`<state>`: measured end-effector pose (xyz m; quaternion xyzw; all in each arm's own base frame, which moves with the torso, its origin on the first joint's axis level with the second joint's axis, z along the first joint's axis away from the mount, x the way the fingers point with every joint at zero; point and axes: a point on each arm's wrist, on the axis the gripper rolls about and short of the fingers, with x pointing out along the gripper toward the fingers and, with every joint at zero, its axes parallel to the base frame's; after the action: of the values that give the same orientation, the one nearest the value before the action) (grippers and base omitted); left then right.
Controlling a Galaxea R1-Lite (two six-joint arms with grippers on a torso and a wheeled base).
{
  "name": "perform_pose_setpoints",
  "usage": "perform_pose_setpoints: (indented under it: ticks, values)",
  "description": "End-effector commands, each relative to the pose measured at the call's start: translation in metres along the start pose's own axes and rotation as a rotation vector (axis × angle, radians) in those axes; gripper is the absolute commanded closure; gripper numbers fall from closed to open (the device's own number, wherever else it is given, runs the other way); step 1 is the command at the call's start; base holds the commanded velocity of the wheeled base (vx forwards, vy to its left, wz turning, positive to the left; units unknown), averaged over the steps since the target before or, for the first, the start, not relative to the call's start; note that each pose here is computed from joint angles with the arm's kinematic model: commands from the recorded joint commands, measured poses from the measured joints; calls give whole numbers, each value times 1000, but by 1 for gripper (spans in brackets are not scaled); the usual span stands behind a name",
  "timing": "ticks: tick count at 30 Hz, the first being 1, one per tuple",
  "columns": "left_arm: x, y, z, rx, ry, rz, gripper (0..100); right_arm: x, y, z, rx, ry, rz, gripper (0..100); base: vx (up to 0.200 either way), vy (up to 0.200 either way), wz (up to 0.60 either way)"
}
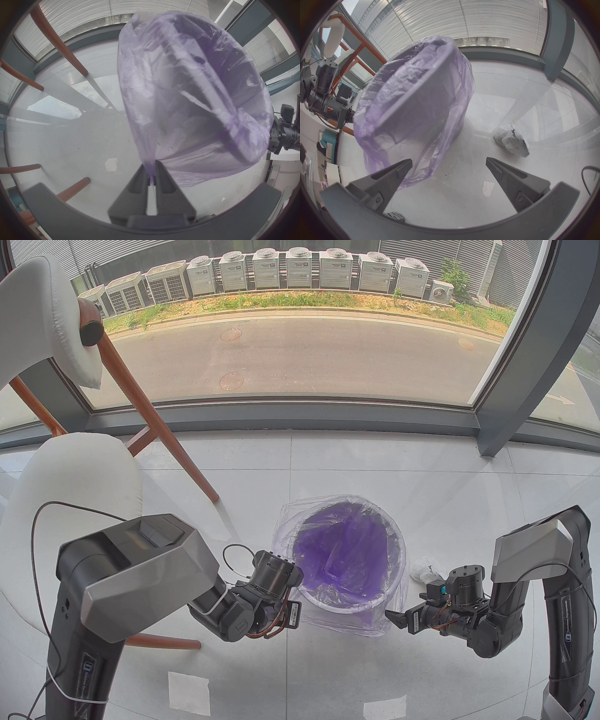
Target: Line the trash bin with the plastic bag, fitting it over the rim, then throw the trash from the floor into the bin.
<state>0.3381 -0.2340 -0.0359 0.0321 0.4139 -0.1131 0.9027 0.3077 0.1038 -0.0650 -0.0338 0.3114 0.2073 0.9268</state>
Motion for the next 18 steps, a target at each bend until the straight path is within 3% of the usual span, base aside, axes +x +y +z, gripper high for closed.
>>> perform_pose_setpoints:
  ticks: [1,13,18]
  values:
    - [16,1,-9,2,27,13,100,10,-1,-9,3,23,-5,0,0,0,0]
    - [22,-1,-12,3,31,12,100,17,-2,-10,-2,23,-8,0,0,0,0]
    - [28,-1,-13,3,24,32,100,20,-6,-7,1,14,-57,0,0,0,0]
